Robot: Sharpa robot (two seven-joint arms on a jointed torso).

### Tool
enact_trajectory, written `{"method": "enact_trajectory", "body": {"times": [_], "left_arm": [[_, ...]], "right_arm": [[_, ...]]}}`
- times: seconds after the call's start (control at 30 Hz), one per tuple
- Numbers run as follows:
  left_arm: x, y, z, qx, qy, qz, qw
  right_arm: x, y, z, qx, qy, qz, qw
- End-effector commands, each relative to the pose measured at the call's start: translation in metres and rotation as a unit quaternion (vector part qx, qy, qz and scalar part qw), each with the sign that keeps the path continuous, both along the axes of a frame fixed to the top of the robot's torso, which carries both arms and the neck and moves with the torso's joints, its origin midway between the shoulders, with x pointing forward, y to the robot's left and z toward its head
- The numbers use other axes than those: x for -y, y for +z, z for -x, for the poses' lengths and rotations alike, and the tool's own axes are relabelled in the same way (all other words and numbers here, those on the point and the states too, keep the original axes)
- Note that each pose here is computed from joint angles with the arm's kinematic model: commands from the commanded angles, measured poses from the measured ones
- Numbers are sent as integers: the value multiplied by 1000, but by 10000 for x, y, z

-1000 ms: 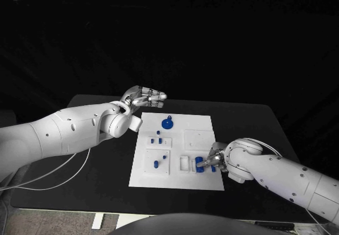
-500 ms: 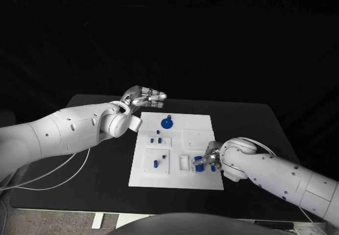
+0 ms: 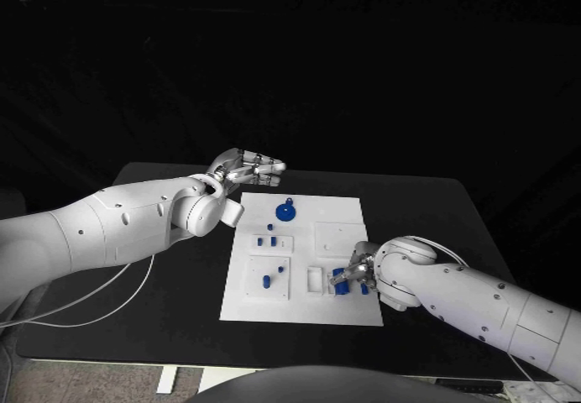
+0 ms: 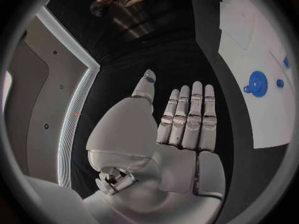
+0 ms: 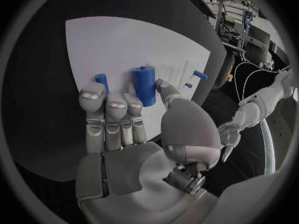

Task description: Assemble the parts on the task board

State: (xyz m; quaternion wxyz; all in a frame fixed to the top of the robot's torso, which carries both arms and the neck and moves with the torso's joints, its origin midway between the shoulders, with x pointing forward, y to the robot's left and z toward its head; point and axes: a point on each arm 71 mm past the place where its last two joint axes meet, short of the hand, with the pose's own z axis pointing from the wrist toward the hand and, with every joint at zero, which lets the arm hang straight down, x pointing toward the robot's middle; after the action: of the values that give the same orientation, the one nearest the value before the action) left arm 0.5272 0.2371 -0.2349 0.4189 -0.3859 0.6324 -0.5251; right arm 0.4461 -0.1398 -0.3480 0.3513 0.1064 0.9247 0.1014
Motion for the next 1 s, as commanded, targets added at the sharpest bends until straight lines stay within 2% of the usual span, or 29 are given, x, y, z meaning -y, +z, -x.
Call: {"method": "enact_trajectory", "body": {"times": [0.03, 0.43, 0.7, 1.0], "left_arm": [[30, 0, 4, -2, -9, 4, 1000], [17, -6, 0, -4, -8, 2, 1000], [-6, -6, 0, -4, -7, 1, 1000], [-16, -7, 1, -4, -6, 1, 1000]], "right_arm": [[1, -108, 65, -8, 1, 2, 1000], [31, -61, 88, -4, -37, -41, 998], [57, 100, 99, -2, -59, -78, 995], [1, 252, 114, -2, -53, -101, 993]]}}
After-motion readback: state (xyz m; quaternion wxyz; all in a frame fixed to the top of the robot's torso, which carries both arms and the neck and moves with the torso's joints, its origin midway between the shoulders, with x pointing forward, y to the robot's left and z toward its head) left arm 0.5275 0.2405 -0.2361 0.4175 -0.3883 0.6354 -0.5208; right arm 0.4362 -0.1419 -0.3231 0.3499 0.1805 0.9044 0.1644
